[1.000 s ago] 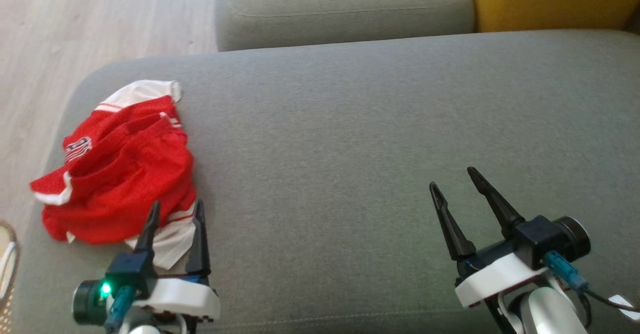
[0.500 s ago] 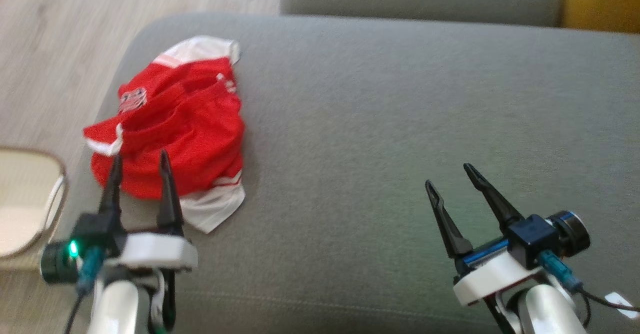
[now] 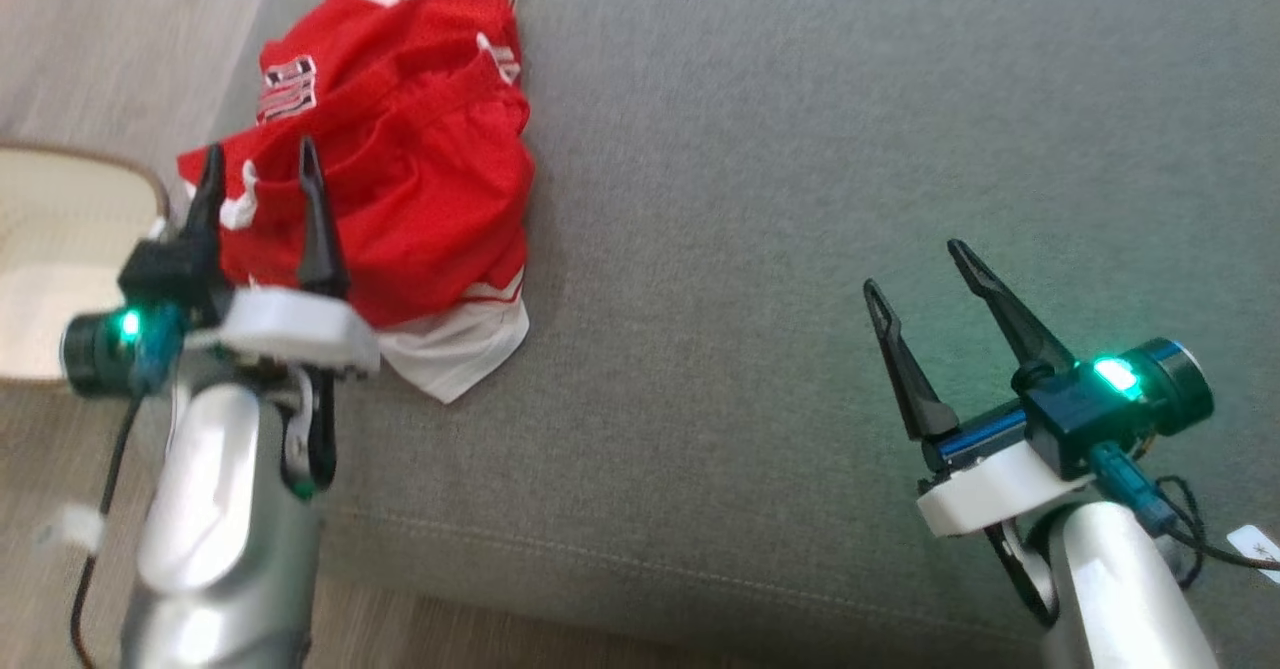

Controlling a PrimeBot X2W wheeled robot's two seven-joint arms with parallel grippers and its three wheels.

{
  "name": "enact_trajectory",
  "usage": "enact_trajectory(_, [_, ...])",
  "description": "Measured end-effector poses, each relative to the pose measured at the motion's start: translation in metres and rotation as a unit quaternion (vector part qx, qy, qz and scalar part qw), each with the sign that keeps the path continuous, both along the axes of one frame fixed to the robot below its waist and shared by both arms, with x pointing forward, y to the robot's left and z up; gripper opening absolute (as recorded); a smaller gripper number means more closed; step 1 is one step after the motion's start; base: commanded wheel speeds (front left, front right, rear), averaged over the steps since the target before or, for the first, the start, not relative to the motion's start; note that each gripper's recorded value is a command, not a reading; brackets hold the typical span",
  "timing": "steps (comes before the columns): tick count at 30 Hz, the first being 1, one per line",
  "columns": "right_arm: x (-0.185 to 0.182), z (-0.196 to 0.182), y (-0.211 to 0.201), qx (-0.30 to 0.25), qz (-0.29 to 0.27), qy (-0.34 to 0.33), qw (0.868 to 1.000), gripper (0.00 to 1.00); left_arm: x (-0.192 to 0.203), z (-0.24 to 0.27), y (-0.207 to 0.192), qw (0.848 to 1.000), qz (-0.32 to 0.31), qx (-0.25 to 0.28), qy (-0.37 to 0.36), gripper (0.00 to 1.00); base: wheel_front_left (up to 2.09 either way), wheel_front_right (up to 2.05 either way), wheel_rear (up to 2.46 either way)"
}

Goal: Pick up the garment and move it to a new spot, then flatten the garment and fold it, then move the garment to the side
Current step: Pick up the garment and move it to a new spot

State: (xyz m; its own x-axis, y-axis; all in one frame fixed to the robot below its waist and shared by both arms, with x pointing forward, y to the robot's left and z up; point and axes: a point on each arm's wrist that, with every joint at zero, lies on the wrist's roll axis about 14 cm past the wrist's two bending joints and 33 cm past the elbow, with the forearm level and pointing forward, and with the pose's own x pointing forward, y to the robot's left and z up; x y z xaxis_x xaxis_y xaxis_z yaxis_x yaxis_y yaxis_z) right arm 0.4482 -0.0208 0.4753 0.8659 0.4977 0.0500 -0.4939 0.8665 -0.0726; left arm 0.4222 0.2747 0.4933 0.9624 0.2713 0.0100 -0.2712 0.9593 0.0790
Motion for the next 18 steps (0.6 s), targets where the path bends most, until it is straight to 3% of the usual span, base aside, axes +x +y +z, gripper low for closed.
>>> enact_trajectory(7, [0.015,-0.033,0.006,-0.020,0.011,0.021,1.000,1.00,0.026,-0.039,0.010,0.998,0.023,-0.023,0.056,1.00,0.00,0.00,0.00])
enact_trajectory(16, [0.022,-0.048,0.015,-0.019,0.022,0.033,0.999,1.00,0.009,-0.093,0.019,0.986,0.053,-0.047,0.151,1.00,0.00,0.00,0.00])
enact_trajectory(17, [0.022,-0.047,0.015,-0.019,0.022,0.032,0.999,1.00,0.008,-0.096,0.018,0.985,0.051,-0.048,0.157,0.42,0.00,0.00,0.00])
enact_trajectory(18, [0.022,-0.046,0.015,-0.018,0.022,0.031,0.999,1.00,0.008,-0.098,0.016,0.985,0.048,-0.050,0.160,0.20,0.00,0.00,0.00])
